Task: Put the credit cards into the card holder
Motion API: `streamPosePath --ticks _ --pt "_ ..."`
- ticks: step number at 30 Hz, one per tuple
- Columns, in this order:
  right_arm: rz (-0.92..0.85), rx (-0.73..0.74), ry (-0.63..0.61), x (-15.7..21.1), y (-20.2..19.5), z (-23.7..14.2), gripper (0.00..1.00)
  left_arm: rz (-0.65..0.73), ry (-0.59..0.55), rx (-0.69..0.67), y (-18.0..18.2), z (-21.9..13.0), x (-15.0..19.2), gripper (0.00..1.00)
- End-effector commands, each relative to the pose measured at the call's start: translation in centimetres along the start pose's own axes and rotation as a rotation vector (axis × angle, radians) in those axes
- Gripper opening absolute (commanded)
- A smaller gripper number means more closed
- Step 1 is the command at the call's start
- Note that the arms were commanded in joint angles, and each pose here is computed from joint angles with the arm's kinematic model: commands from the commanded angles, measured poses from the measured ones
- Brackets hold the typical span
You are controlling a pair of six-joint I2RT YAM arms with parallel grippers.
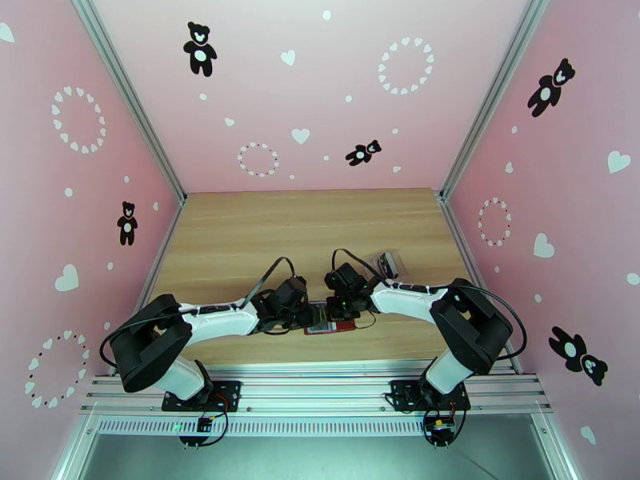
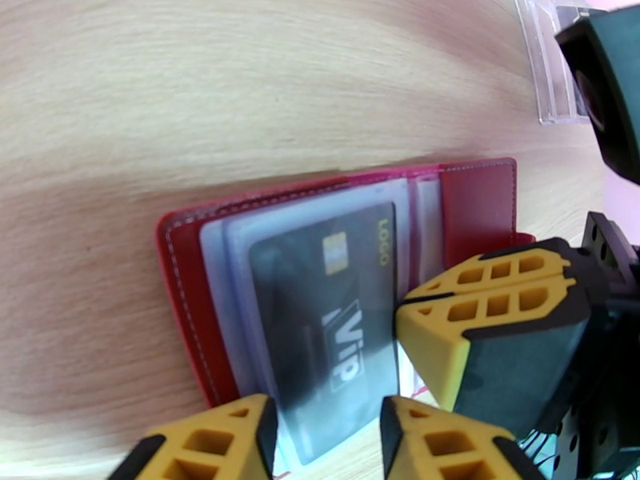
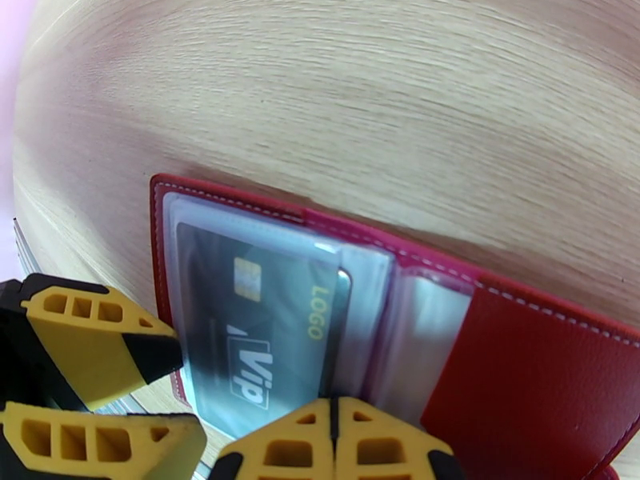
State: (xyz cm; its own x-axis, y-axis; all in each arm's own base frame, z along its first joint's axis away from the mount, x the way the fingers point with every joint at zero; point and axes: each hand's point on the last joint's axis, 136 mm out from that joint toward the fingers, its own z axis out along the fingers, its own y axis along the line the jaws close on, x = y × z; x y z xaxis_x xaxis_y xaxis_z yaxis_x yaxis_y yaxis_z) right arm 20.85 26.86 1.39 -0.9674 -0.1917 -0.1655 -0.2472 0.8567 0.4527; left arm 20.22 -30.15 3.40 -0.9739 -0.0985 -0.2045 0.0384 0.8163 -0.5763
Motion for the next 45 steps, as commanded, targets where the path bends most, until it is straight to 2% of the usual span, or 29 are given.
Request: streamPosePath --ticks 1,14,27,45 --pt "0.025 0.098 0.079 2.5 -2.8 1.2 0.00 0.023 -0.002 0.066 -2.2 -0.2 -0.3 0.40" --pt "0.021 0.102 0.080 2.4 -2.8 1.1 0.00 0.013 -0.039 -0.029 -0.3 -0.9 -0.5 0.40" --pt "0.019 0.103 0.086 2.5 -2.8 1.2 0.00 0.024 -0.017 0.025 -1.5 -0.5 -0.4 0.40" --pt "0.024 0.102 0.085 2.6 -2.9 1.3 0.00 0.020 -0.024 -0.005 -0.8 -0.5 -0.4 0.40"
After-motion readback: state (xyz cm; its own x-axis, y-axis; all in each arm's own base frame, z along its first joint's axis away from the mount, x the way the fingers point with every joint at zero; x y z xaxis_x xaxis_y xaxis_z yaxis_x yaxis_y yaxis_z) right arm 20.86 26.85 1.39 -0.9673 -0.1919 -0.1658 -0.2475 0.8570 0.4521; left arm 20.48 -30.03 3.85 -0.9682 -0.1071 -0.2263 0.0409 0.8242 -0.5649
